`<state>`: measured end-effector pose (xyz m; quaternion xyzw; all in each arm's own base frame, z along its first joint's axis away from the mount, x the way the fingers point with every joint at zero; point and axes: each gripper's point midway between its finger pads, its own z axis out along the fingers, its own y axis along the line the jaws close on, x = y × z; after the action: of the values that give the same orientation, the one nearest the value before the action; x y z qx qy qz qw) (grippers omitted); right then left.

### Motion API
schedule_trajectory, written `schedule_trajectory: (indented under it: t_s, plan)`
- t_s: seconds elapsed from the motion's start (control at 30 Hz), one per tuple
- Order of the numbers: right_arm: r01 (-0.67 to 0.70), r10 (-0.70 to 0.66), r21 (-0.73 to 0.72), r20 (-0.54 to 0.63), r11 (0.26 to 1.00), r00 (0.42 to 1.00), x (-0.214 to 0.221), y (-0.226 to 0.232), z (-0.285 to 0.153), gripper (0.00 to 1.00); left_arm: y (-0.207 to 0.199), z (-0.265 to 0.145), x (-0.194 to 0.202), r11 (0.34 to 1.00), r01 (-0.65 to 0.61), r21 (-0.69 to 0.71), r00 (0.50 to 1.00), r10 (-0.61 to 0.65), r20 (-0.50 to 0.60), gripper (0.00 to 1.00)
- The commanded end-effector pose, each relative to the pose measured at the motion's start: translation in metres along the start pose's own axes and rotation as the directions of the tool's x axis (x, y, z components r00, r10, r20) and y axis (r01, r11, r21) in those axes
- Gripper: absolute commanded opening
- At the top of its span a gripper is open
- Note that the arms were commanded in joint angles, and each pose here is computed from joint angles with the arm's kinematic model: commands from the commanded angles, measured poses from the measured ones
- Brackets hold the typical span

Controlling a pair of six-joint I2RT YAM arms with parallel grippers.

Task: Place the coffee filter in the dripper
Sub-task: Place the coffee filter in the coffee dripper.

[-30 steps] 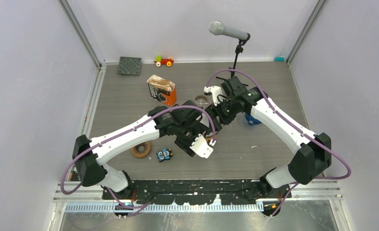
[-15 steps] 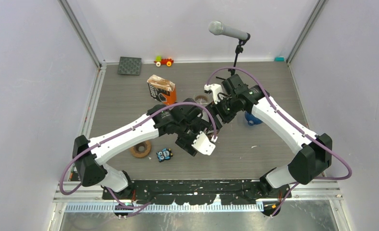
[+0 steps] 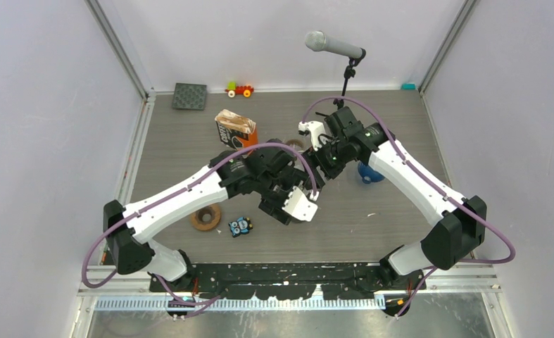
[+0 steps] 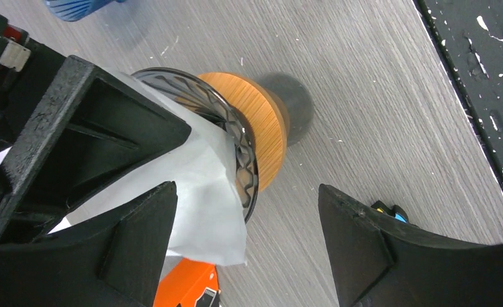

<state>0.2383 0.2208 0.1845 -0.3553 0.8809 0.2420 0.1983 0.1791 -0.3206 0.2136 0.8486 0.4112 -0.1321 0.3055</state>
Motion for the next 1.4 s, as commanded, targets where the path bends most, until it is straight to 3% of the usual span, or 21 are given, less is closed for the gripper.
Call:
schedule_trajectory:
  t_s: [0.0, 0.4, 0.57, 0.67, 0.83, 1.0, 1.17, 1.37]
  plan:
    - [0.043, -0.042, -0.021, 0.061, 0.999, 0.997, -0.021, 0.008, -0.016, 0.72, 0.015, -0.032, -0.025, 0.996, -0.006, -0.093, 0.997, 0.013, 0.077, 0.83]
    - [0.098, -0.103, 0.039, 0.144, 0.994, 0.984, -0.039, 0.010, -0.046, 0.72, 0.022, -0.055, -0.027, 0.973, 0.098, -0.207, 0.990, -0.074, 0.122, 0.85]
    - [0.114, -0.130, 0.088, 0.210, 0.990, 0.969, -0.049, 0.008, -0.070, 0.72, 0.033, -0.073, -0.020, 0.936, 0.223, -0.271, 0.965, -0.173, 0.198, 0.85]
    - [0.107, -0.133, 0.114, 0.258, 0.988, 0.957, -0.053, 0.005, -0.086, 0.72, 0.045, -0.086, -0.014, 0.888, 0.343, -0.307, 0.925, -0.261, 0.277, 0.85]
    - [0.070, -0.120, 0.153, 0.345, 0.986, 0.931, -0.056, -0.006, -0.112, 0.72, 0.066, -0.105, 0.002, 0.751, 0.561, -0.348, 0.813, -0.422, 0.401, 0.85]
    - [-0.006, -0.072, 0.189, 0.407, 0.982, 0.910, -0.050, -0.023, -0.132, 0.72, 0.086, -0.116, 0.031, 0.544, 0.752, -0.373, 0.657, -0.570, 0.493, 0.85]
    - [-0.121, 0.006, 0.236, 0.435, 0.964, 0.900, -0.036, -0.053, -0.143, 0.71, 0.095, -0.120, 0.071, 0.333, 0.860, -0.387, 0.502, -0.690, 0.521, 0.84]
    - [-0.199, 0.060, 0.270, 0.448, 0.942, 0.892, -0.035, -0.081, -0.139, 0.70, 0.101, -0.120, 0.119, 0.135, 0.923, -0.361, 0.324, -0.778, 0.538, 0.84]
